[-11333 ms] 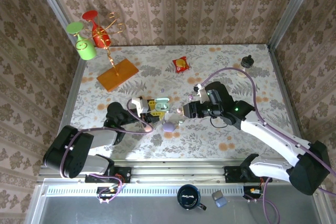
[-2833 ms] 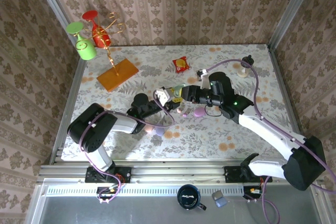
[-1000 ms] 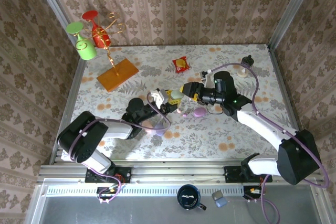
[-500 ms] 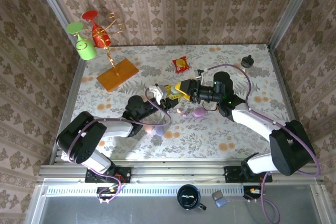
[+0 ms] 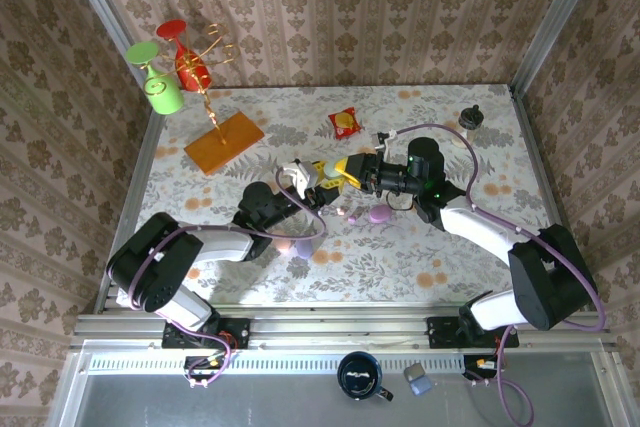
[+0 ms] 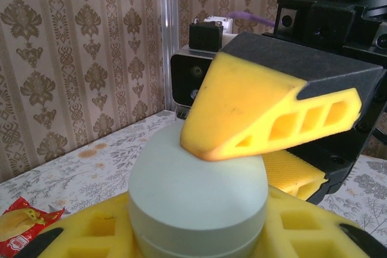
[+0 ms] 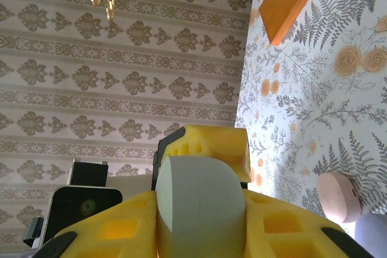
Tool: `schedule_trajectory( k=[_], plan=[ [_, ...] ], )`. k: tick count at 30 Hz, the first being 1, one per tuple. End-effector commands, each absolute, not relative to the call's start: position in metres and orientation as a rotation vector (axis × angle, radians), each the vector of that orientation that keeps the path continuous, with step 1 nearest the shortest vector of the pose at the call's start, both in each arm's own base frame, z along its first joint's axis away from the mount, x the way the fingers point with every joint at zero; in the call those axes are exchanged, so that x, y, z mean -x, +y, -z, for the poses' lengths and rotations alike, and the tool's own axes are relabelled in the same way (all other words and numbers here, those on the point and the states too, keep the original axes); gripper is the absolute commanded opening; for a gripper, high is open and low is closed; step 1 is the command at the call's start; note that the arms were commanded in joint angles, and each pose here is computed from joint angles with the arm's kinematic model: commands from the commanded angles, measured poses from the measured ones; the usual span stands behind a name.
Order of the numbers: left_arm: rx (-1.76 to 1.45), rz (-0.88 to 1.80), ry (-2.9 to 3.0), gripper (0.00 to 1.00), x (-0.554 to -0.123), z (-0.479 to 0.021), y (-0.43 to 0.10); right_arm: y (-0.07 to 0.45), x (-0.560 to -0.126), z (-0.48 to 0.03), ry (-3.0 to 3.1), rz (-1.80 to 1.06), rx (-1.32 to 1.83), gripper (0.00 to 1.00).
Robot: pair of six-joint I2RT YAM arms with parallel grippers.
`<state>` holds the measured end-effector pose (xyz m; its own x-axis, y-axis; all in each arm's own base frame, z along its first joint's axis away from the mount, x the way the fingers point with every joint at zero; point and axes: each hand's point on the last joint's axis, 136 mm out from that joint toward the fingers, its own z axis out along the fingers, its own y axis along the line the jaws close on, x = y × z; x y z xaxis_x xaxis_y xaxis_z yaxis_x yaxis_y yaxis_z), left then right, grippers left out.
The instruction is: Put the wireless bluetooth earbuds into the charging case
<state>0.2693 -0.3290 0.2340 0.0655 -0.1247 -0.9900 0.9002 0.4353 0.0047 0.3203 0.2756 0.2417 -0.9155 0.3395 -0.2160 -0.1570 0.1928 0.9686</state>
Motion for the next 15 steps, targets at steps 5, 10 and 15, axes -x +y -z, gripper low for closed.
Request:
schedule_trajectory(
  k=[5,10,15],
  plan=[
    [-0.831,0.859,1.225,0.72,-0.261,-0.235,-0.322,0.264,-0.331,-0.227,2.101,-1.689,-0.239,0.18],
    [-0.852,0.791,1.313,0.87,-0.261,-0.216,-0.311,0.234,-0.350,-0.187,2.177,-1.468,-0.372,0.20],
    [-0.834,0.714,1.425,0.93,-0.259,-0.199,-0.293,0.212,-0.370,-0.147,2.269,-1.219,-0.397,0.20]
  ],
)
